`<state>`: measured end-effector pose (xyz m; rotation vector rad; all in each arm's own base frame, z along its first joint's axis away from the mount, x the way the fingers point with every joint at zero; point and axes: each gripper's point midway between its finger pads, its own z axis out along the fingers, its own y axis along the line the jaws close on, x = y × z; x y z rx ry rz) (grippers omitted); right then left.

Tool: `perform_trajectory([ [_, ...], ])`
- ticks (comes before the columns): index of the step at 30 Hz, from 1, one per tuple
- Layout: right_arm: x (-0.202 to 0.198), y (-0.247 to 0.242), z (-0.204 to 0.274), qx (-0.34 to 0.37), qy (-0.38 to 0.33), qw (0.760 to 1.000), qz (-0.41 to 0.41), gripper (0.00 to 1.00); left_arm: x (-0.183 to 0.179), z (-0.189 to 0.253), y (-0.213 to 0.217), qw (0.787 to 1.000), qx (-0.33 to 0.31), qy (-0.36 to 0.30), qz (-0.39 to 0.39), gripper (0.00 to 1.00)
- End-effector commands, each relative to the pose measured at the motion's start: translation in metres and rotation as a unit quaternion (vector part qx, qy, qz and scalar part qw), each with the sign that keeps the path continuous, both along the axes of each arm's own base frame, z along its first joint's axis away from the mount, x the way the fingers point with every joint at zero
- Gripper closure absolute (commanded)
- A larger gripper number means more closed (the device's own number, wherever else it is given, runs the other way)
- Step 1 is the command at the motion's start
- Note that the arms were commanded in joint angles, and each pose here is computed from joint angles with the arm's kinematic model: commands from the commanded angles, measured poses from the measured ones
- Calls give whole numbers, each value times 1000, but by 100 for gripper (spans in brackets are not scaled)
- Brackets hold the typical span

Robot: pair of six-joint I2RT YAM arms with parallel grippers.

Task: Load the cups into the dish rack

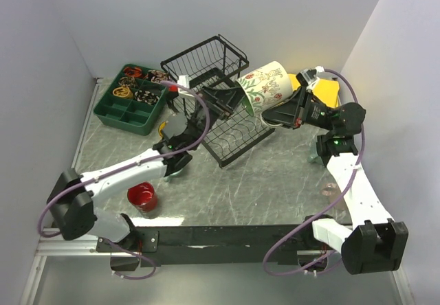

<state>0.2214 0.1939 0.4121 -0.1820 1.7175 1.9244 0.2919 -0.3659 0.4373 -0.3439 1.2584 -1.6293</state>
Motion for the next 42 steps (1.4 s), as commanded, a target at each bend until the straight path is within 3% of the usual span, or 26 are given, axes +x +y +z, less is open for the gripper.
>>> perform_trajectory([
  [1, -3, -12, 27, 18, -86, 995, -37, 100, -29, 47, 41, 998, -40, -40, 11, 30],
  [7, 8, -21, 25, 15, -89, 994, -60, 100, -37, 11, 71, 998, 41, -4, 51, 12],
  [13, 42, -21, -10, -67, -94, 987, -108, 100, -56, -28, 114, 984, 153, 24, 92, 1],
  [18, 73, -28, -43, -118, -90, 978, -148, 100, -80, -68, 157, 965, 233, 55, 111, 3],
  [28, 133, -12, -131, -248, -72, 951, -171, 100, -109, -154, 210, 953, 239, 134, 129, 4],
  [42, 222, 11, -180, -374, -129, 888, -232, 100, -123, -171, 253, 946, 215, 169, 173, 4],
])
